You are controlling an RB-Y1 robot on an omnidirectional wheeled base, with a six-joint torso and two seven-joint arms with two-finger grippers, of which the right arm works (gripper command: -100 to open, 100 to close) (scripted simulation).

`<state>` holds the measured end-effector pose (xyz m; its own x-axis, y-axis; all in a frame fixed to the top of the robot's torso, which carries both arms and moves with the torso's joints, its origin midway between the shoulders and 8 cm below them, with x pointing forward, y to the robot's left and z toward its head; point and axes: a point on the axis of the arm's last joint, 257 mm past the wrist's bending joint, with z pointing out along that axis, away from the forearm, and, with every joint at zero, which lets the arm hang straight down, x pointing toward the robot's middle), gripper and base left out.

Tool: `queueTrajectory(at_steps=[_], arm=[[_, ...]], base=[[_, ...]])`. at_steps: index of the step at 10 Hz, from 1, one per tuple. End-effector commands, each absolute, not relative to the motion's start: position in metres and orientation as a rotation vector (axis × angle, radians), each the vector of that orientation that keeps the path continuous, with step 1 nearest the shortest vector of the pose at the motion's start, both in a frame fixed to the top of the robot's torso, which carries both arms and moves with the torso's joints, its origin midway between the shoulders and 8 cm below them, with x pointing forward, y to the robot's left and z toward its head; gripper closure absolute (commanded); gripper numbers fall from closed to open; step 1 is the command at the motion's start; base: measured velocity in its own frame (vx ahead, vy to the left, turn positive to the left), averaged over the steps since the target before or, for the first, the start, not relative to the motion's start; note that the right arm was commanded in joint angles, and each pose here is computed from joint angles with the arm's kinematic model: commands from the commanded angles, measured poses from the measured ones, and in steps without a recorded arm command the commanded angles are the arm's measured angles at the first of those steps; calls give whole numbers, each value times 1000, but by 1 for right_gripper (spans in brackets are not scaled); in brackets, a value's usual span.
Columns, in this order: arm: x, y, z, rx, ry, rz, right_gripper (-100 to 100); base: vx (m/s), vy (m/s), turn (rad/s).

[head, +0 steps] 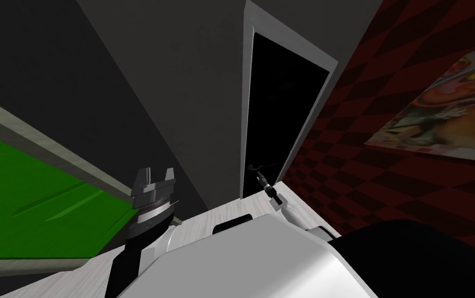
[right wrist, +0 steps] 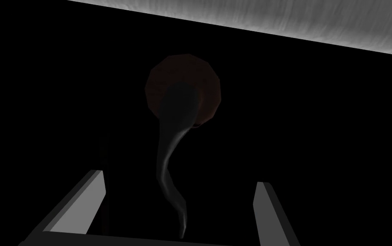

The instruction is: Pull the door open

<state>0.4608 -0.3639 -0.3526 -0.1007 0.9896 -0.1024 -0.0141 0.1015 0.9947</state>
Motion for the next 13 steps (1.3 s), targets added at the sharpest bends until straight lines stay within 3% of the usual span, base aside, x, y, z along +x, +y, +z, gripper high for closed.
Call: queueTrajectory(at_steps=[1,5,6,11,13], arm=[[458,-380,-354,1094,1306,1189,-100],[453,-396,-354,1112,1286,1166,-100],[453,-396,-354,1112,1286,1166,100],[453,-396,-354,1112,1286,1166,100],[439,-410,-356,1110,1290,1168,100]], base=[[217,78,175],[158,-2,94],[-9,5,-14],[-14,2,-2],[-142,-50,220]])
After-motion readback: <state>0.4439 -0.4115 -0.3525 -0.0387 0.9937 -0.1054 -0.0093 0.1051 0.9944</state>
